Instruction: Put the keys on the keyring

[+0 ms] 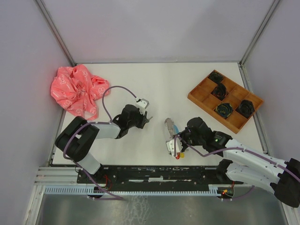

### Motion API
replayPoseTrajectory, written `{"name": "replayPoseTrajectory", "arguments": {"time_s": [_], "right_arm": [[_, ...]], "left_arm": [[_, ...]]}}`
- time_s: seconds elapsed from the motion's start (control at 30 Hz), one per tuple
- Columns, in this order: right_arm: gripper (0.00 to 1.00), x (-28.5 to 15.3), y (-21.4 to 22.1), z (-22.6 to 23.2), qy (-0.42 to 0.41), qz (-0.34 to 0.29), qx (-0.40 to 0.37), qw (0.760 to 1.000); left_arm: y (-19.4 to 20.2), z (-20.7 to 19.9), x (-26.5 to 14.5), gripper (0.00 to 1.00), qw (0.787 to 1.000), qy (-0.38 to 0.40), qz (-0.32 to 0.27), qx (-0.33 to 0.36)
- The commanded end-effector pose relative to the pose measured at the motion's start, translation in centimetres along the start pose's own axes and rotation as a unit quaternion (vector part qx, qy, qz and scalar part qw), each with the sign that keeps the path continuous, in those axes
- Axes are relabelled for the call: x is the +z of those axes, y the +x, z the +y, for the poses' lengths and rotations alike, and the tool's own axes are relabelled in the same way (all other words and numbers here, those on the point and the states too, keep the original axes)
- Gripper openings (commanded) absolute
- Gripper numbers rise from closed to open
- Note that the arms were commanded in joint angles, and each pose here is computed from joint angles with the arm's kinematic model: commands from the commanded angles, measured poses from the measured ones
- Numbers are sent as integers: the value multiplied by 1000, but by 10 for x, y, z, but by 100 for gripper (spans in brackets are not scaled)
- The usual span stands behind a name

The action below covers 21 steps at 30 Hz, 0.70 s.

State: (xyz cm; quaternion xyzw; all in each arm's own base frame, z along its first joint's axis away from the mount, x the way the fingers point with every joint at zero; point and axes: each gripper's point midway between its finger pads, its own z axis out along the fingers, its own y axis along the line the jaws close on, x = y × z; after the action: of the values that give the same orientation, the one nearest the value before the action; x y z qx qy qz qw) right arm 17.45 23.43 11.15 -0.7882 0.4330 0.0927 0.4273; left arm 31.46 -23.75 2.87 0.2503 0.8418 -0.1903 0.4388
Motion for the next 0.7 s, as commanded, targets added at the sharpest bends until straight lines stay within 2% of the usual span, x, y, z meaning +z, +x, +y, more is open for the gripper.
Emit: {"name": "replayPoseTrajectory", "arguments": {"time_s": [0.0, 0.67], "right_arm": [[1, -1, -5, -11, 23, -7, -3, 1000], [1, 0, -6, -12, 23, -8, -1, 1000]], "left_arm": [[-14, 3, 4, 28, 999, -7, -15, 28], [-11, 3, -1, 24, 999, -20, -4, 35]]}}
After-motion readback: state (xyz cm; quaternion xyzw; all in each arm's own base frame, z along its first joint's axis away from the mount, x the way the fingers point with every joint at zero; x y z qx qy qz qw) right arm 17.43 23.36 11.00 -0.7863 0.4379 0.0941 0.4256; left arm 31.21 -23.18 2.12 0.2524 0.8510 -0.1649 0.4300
